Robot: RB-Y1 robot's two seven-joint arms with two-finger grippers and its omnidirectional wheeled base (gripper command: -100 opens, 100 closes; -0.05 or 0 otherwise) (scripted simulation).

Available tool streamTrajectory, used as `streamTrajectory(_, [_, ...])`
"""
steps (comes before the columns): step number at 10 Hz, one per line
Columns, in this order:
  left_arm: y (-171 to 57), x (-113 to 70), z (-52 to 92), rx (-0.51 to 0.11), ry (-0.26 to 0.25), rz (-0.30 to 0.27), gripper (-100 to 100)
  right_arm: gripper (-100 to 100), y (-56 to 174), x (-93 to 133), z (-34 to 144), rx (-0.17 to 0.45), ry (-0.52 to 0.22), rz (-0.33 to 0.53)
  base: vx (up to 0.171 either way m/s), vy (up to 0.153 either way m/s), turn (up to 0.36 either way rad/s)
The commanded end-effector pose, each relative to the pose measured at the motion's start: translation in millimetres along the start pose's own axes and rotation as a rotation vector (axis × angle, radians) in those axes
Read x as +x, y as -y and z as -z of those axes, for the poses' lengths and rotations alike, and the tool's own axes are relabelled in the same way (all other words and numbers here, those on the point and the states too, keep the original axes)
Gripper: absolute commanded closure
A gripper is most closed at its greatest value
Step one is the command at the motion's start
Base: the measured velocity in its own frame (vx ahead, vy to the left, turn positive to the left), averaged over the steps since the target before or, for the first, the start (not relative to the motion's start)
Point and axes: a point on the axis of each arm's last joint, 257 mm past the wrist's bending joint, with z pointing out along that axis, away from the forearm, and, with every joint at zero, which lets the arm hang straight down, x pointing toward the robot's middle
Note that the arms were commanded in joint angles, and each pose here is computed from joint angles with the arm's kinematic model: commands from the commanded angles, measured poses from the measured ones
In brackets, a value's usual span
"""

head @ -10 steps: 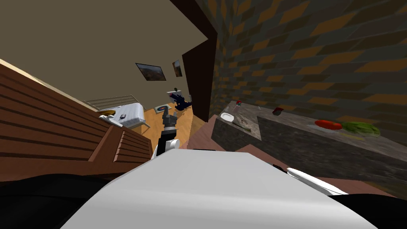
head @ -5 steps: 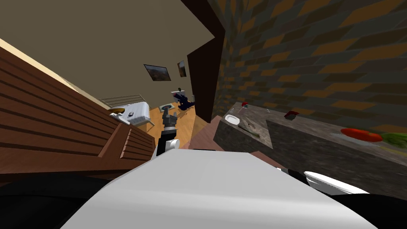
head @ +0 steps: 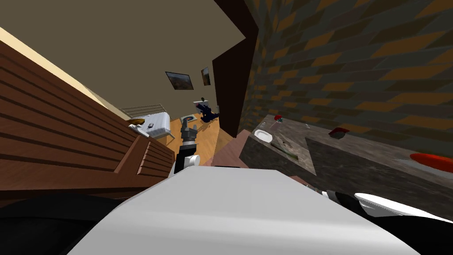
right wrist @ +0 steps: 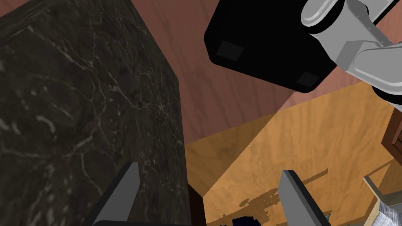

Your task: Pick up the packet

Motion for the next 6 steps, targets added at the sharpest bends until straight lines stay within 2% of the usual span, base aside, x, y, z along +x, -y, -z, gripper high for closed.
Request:
streamTrajectory(1, [0,0.0,0.0,0.000,0.000,0.000,0,-100,13,10,13.0,0.022,-0.033,0.014,0.062,0.031,0.090])
streamTrajectory(4, [0,0.0,0.0,0.000,0.000,0.000,0,-100,64,46,69.9,0.109,-0.192,0.096,0.117,0.045,0.189])
streamTrajectory(5, [0,-0.1,0.0,0.000,0.000,0.000,0,-100,66,45,71.7,0.112,-0.195,0.099,0.100,0.029,0.057])
streamTrajectory(6, [0,-0.1,0.0,0.000,0.000,0.000,0,-100,79,52,89.5,0.135,-0.237,0.123,0.091,0.030,0.117])
